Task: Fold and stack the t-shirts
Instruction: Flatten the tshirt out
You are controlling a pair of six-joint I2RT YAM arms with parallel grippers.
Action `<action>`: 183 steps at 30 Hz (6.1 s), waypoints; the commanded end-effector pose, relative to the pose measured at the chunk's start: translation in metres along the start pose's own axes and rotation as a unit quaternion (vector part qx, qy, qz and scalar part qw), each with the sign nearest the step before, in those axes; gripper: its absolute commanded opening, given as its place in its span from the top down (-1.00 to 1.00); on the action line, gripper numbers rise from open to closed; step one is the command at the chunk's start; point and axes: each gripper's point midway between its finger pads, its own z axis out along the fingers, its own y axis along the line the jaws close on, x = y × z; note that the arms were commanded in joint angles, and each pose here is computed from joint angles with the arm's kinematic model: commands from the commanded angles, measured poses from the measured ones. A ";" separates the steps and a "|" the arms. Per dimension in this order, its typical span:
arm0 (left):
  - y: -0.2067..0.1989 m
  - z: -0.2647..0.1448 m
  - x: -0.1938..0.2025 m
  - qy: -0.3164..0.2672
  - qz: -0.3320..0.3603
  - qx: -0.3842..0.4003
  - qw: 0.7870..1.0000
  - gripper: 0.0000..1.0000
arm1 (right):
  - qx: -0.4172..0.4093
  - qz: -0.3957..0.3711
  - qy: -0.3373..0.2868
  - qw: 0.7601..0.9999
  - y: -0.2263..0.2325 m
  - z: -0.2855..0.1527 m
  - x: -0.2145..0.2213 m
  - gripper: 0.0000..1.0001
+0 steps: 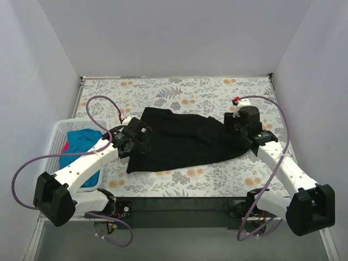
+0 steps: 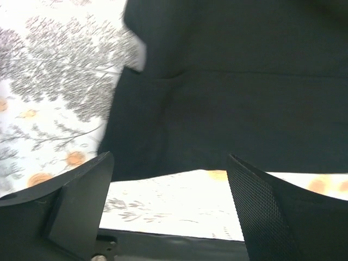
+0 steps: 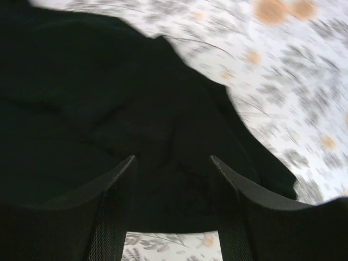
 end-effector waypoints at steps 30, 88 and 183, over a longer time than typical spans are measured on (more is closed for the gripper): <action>-0.056 0.082 0.041 0.081 0.013 0.072 0.994 -0.22 | -0.109 -0.285 0.070 0.950 0.153 0.167 -0.017 0.97; -0.039 0.065 0.022 0.051 -0.030 0.067 0.996 -0.22 | -0.182 0.143 0.220 0.948 0.065 -0.052 0.145 0.50; 0.049 0.038 -0.030 -0.118 -0.119 -0.043 0.985 -0.53 | 0.016 -0.277 0.242 0.930 0.098 0.036 0.119 0.93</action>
